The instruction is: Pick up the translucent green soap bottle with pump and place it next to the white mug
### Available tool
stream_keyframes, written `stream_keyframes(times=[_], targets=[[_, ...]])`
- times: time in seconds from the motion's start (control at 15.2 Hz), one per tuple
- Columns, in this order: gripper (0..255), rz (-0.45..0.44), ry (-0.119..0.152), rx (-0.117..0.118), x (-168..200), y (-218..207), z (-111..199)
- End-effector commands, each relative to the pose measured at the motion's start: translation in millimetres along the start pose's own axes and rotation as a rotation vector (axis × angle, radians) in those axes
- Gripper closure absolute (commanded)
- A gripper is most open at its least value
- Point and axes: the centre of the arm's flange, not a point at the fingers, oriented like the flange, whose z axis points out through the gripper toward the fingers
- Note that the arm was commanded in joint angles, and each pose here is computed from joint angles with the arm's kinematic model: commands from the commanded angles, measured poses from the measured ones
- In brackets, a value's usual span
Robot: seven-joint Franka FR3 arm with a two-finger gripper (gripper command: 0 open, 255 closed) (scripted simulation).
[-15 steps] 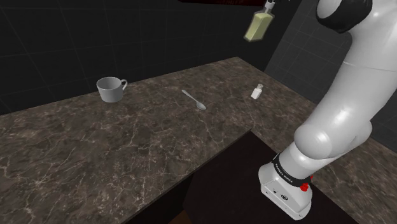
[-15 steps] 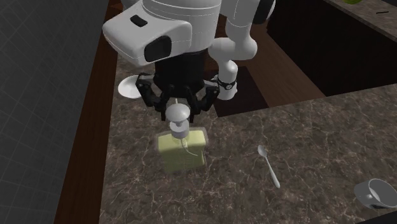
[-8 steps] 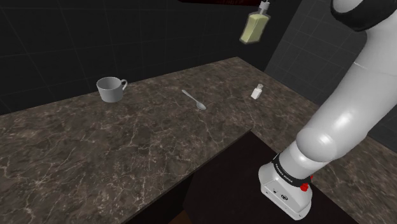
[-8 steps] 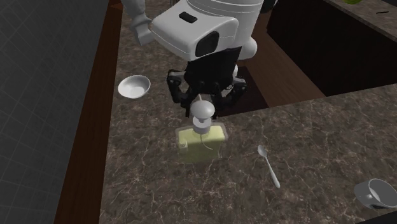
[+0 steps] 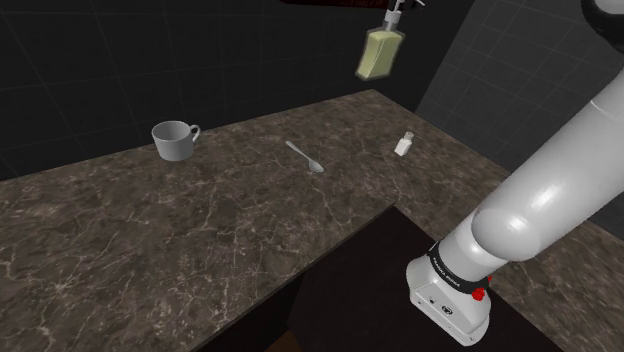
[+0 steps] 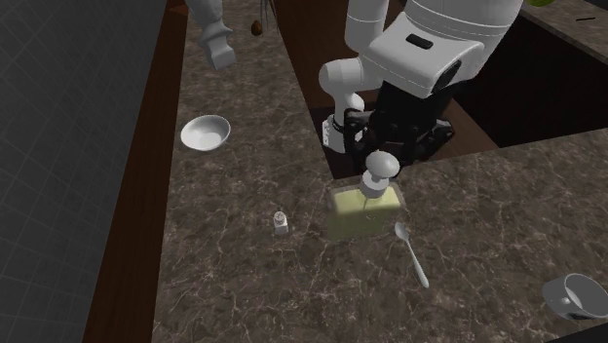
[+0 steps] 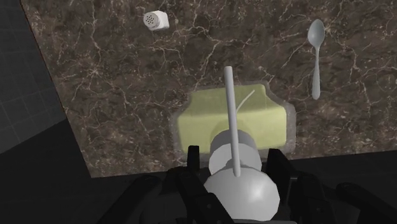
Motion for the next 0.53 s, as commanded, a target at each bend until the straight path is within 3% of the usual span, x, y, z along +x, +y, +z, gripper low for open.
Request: stream_keyframes(times=[0.0, 0.46], targets=[[255, 0.002, 0.0, 0.0, -4.2, -24.4, 1.5], [255, 0.002, 0.0, 0.0, -23.6, -114.5, 8.5]])
